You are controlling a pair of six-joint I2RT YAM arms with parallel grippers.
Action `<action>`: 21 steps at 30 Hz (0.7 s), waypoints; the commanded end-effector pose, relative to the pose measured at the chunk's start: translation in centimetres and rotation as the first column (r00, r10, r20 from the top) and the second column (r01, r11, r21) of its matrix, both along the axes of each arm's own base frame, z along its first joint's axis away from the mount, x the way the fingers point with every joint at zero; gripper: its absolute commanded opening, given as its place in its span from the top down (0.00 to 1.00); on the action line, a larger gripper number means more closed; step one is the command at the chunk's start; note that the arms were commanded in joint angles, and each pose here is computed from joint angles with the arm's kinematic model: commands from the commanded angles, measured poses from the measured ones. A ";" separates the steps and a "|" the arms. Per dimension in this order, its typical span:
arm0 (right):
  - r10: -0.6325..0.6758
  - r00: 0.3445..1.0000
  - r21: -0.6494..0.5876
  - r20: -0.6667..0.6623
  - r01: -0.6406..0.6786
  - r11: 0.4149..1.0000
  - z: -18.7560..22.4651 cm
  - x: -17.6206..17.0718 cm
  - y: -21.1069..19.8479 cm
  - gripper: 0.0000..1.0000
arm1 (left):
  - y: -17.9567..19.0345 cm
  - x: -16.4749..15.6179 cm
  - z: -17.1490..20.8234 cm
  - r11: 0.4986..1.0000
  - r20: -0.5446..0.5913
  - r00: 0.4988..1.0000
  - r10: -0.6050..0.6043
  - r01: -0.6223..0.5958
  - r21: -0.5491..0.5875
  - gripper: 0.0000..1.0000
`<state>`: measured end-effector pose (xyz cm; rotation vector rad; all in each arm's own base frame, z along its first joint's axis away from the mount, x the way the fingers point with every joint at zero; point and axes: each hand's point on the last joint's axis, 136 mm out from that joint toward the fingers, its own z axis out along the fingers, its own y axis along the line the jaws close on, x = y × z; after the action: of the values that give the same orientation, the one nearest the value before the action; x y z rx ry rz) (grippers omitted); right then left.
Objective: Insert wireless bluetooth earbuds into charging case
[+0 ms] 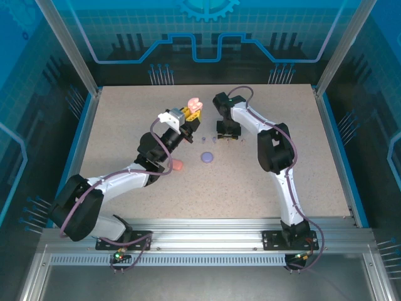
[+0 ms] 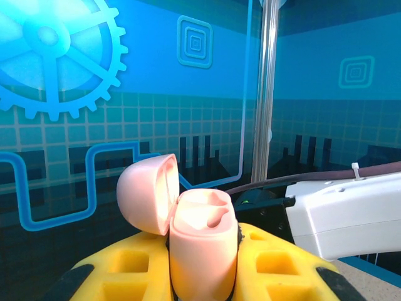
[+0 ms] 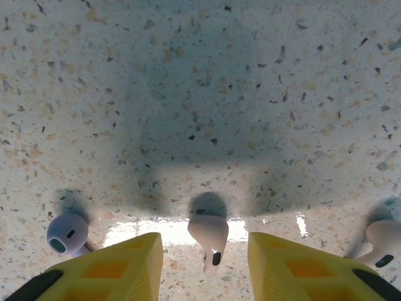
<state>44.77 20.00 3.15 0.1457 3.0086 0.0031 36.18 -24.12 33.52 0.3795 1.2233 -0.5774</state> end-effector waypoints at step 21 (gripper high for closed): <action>0.019 0.998 -0.020 -0.052 -0.020 1.000 -2.3 -1.1 0.5 0.67 | -0.3 -0.7 2.2 0.999 0.060 0.998 -0.031 0.032 -0.026 1.00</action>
<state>44.75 19.75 2.30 0.1463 3.0173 -0.0261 36.10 -24.23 33.53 0.3858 1.2219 -0.5825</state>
